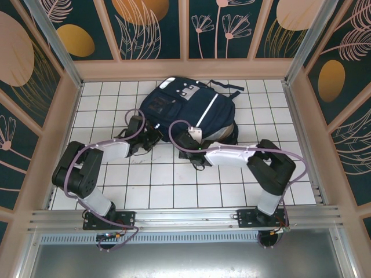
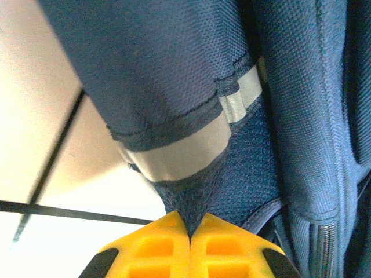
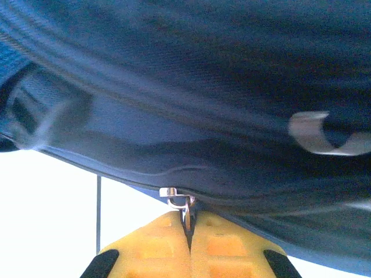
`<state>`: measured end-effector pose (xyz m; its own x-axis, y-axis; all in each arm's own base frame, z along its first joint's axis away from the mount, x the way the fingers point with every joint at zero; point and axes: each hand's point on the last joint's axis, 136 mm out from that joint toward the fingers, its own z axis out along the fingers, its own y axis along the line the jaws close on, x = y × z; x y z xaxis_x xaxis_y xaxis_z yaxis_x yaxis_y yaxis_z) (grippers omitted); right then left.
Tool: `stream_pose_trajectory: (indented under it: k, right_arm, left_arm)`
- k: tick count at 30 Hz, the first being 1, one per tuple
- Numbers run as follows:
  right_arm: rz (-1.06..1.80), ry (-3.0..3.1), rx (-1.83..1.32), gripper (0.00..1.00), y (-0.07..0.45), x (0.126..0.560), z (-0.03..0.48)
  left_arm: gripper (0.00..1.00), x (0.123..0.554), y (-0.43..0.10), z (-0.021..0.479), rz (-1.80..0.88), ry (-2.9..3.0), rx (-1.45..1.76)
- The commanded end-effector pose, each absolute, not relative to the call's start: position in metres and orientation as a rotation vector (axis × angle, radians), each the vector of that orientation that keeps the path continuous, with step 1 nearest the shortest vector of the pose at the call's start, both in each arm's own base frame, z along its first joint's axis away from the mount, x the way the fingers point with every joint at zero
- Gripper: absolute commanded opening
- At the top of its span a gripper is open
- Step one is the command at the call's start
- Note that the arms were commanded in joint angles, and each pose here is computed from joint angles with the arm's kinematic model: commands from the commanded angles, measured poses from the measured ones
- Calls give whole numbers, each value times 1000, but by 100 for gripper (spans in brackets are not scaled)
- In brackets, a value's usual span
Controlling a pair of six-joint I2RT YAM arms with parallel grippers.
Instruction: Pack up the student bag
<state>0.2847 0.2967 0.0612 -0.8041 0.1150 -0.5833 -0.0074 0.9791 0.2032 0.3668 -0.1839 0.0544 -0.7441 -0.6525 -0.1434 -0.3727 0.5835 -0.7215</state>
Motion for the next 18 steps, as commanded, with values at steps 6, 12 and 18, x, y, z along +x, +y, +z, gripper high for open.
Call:
stream_pose_trajectory:
  k: [6,12,18]
  right_arm:
    - [-60,2489,209,0,181,281,66]
    - [-77,2471,219,0,155,296,78]
    - [207,2464,55,0,205,303,91]
  left_arm:
    - [0,387,-54,44,-575,2289,-1101]
    - [0,409,-5,53,-474,2247,-1132]
    - [8,421,-40,83,-769,2229,-1051]
